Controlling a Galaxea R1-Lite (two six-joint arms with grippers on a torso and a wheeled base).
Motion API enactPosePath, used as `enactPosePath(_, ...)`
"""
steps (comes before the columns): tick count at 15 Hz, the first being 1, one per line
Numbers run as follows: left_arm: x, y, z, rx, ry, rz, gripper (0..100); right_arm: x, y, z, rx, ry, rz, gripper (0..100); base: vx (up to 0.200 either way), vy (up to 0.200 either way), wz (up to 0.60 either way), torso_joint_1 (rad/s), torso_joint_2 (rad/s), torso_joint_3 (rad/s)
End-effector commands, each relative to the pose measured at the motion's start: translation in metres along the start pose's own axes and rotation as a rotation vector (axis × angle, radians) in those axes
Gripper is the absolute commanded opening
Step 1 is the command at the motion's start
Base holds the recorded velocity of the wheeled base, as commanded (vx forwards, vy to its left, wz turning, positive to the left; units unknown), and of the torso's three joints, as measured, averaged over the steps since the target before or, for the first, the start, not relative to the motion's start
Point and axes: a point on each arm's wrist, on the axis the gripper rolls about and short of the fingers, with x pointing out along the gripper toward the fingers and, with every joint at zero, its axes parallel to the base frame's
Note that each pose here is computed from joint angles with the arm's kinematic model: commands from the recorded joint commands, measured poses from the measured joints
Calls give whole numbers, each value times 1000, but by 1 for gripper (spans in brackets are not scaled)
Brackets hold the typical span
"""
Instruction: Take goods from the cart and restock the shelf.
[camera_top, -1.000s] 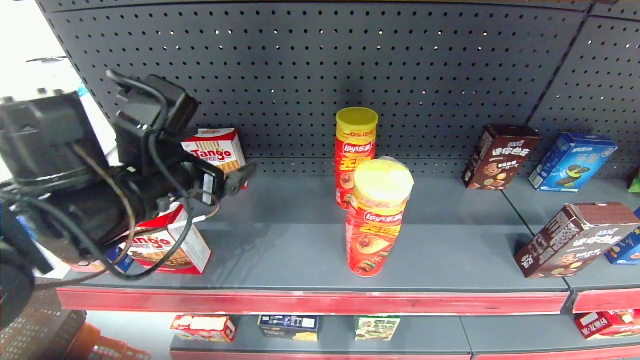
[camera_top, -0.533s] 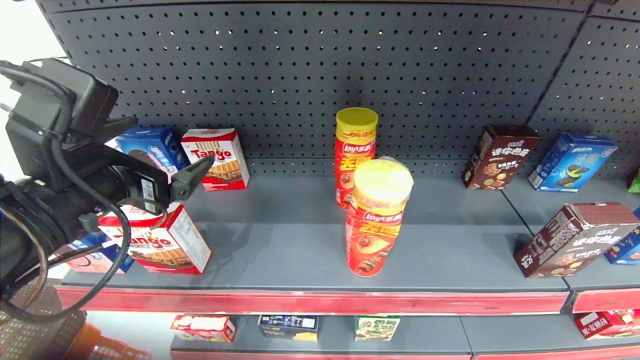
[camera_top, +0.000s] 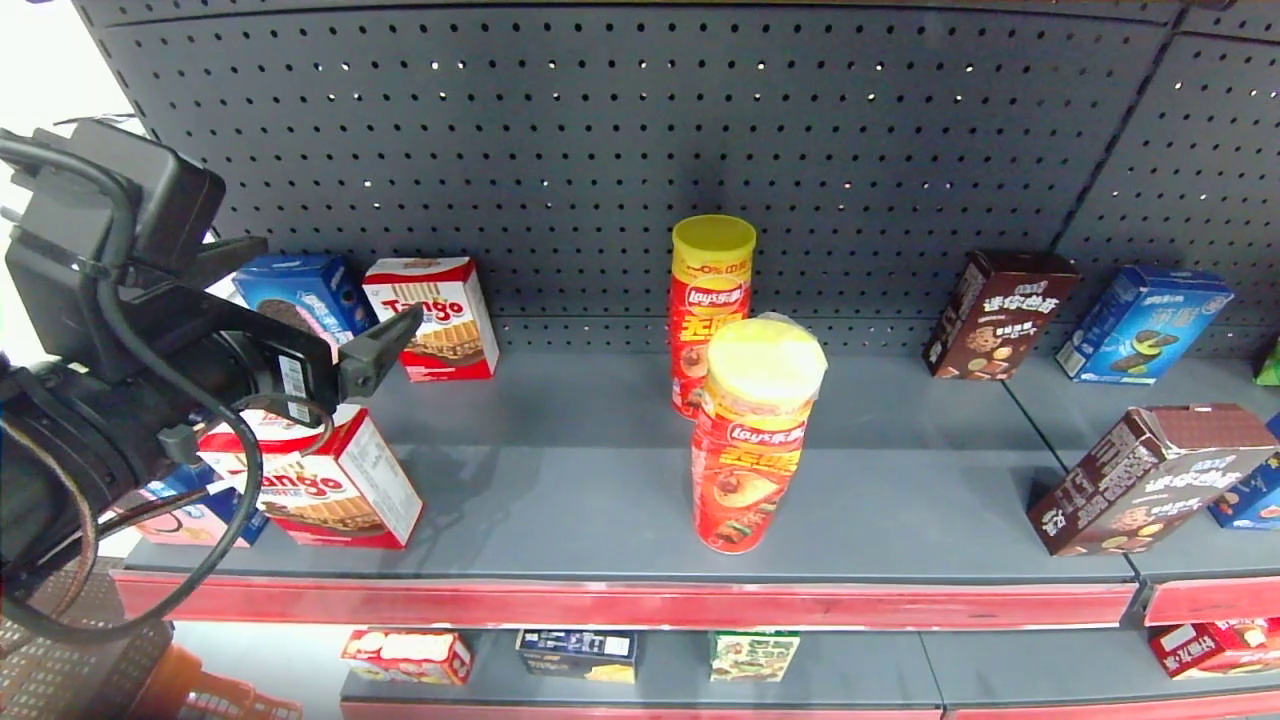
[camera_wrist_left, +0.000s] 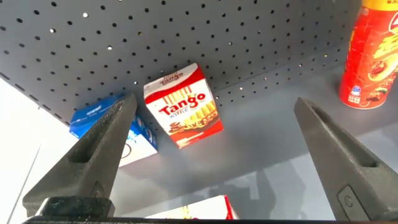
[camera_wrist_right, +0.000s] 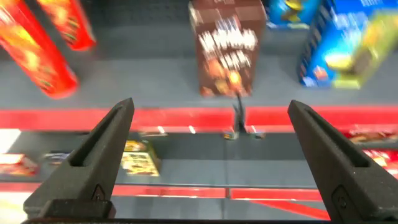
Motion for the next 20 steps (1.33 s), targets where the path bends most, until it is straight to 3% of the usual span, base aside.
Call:
enactPosePath(1, 3, -4, -5, 3, 13, -10, 100, 98, 14, 89, -44, 189, 193, 100, 0, 0, 0, 0, 0, 0)
enactPosePath(4, 2, -4, -10, 4, 21, -9, 100, 151, 41, 81, -110, 316, 351, 100, 0, 0, 0, 0, 0, 0)
enactPosePath(9, -7, -3, -15, 4, 32, -9, 100, 192, 82, 83, -139, 351, 485, 100, 0, 0, 0, 0, 0, 0)
enactPosePath(15, -7, -3, -14, 4, 31, -9, 100, 203, 102, 63, -178, 436, 550, 100, 0, 0, 0, 0, 0, 0)
enactPosePath(20, -6, -3, -13, 5, 25, -7, 100, 226, 112, 41, -208, 524, 515, 100, 0, 0, 0, 0, 0, 0)
